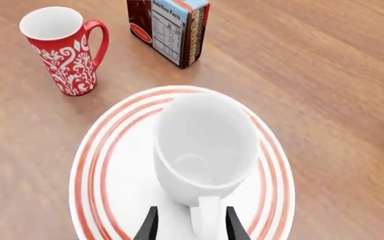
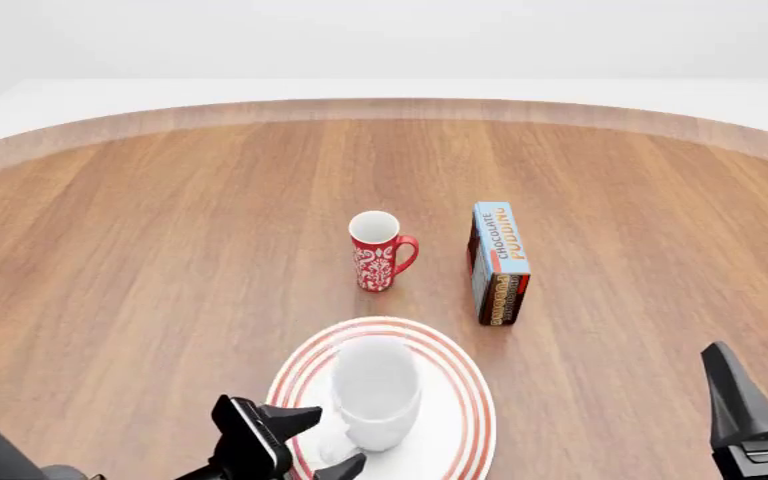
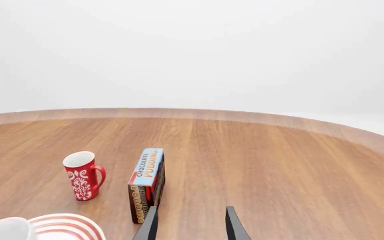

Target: Pick up the white mug and put it on the plate, and put the chocolate pudding to the right of the plate.

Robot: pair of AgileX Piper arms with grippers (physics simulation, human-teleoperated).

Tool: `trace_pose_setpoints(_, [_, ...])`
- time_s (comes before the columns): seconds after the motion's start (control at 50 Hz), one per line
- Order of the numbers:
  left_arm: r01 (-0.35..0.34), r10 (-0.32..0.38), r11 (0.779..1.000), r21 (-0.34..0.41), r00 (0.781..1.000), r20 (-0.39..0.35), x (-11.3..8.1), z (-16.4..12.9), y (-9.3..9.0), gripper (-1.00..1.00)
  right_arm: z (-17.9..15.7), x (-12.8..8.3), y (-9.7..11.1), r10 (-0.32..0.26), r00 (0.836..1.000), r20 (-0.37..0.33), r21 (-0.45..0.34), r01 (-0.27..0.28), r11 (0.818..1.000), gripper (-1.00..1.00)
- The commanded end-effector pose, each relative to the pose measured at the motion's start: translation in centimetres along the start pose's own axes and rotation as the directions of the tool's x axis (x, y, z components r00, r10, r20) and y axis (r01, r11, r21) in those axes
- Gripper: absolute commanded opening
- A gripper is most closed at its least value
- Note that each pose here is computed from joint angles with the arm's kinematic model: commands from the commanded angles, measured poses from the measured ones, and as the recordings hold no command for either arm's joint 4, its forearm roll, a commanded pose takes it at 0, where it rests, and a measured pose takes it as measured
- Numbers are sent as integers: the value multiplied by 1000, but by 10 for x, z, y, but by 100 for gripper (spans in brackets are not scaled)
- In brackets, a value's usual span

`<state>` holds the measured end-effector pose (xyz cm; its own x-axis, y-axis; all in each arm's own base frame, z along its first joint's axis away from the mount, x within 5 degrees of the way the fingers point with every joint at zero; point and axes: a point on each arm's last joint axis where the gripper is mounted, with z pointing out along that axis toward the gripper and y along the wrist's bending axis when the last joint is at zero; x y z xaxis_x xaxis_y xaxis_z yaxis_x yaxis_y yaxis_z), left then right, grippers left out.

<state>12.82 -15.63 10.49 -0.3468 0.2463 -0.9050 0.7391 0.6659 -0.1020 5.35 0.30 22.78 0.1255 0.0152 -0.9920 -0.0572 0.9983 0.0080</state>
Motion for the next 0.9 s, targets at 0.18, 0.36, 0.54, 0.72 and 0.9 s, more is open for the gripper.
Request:
trace_pose_setpoints(0.18, [7, -7, 1000, -3, 1000, -7, 1, 1, 1, 100, 0, 0, 0, 0, 1000, 1, -1, 0, 1000, 100])
trace_pose_setpoints(0.36, [1, -1, 1000, -9, 1000, 14, -6, -7, 2, 100, 0, 1, 0, 0, 1000, 1, -2, 0, 1000, 100])
trace_pose_setpoints(0.54, [-6, 8, 999, -31, 999, 50, -18, -20, 6, 100, 0, 1, 0, 0, 1000, 1, -2, 0, 1000, 100])
trace_pose_setpoints(0.72, [-21, 22, 1000, -9, 996, 82, -28, -32, 0, 100, 0, 1, 0, 0, 1000, -1, -2, 0, 1000, 100])
trace_pose_setpoints(0.9, [-46, 41, 998, 35, 992, 123, -41, -46, -10, 100, 0, 2, 0, 1, 1000, -2, -4, -1, 1000, 100])
